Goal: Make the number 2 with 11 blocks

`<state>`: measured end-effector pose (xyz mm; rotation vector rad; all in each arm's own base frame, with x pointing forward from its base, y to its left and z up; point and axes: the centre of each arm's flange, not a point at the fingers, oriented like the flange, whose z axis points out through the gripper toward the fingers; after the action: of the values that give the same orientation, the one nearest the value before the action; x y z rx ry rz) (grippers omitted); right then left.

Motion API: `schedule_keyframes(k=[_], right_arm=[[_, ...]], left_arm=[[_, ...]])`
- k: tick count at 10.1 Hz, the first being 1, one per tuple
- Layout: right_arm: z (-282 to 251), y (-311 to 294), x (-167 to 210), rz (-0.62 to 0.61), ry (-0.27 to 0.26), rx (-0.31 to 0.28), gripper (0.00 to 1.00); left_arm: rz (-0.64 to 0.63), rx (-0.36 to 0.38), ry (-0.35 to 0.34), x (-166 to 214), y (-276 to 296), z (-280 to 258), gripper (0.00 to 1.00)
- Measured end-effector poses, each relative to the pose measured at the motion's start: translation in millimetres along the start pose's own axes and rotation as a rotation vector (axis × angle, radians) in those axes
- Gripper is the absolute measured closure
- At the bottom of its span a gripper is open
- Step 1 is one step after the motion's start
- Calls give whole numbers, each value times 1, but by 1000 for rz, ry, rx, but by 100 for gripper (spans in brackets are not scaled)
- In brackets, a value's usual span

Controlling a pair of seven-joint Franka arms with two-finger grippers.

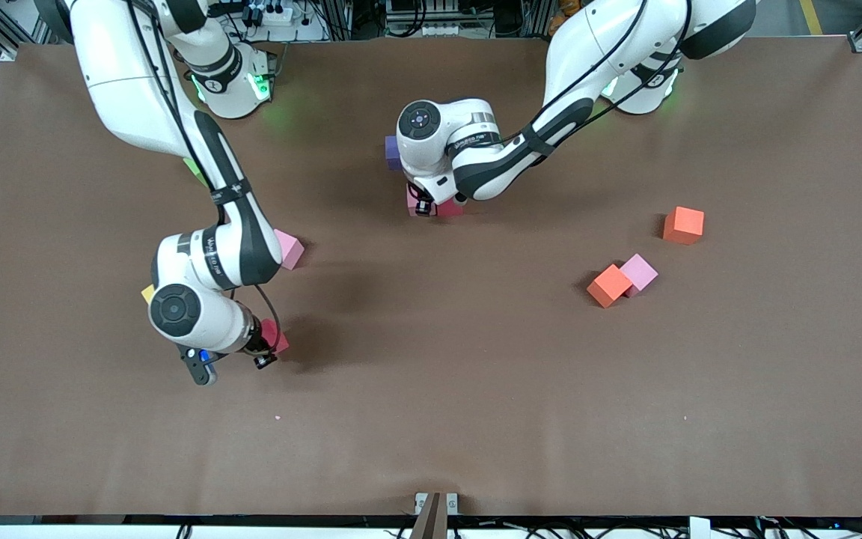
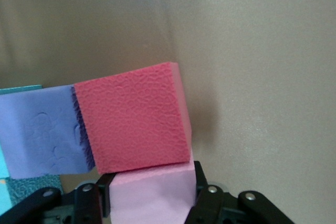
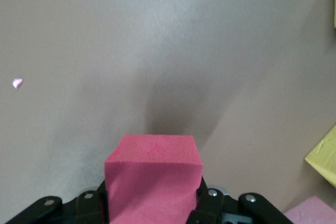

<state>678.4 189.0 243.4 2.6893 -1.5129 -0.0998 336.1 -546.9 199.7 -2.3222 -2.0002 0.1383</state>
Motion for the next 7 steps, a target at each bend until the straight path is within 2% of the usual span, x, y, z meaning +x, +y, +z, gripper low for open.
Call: schedule_keyframes(k=[4,7], right_arm=[[1,10,-19,50,-23,-18,44],[-16,38,-24,124,-38,-14,44]], left_arm=[[6,-1,4,0,-3,1,44],[9,4,10,1,-5,4,36]])
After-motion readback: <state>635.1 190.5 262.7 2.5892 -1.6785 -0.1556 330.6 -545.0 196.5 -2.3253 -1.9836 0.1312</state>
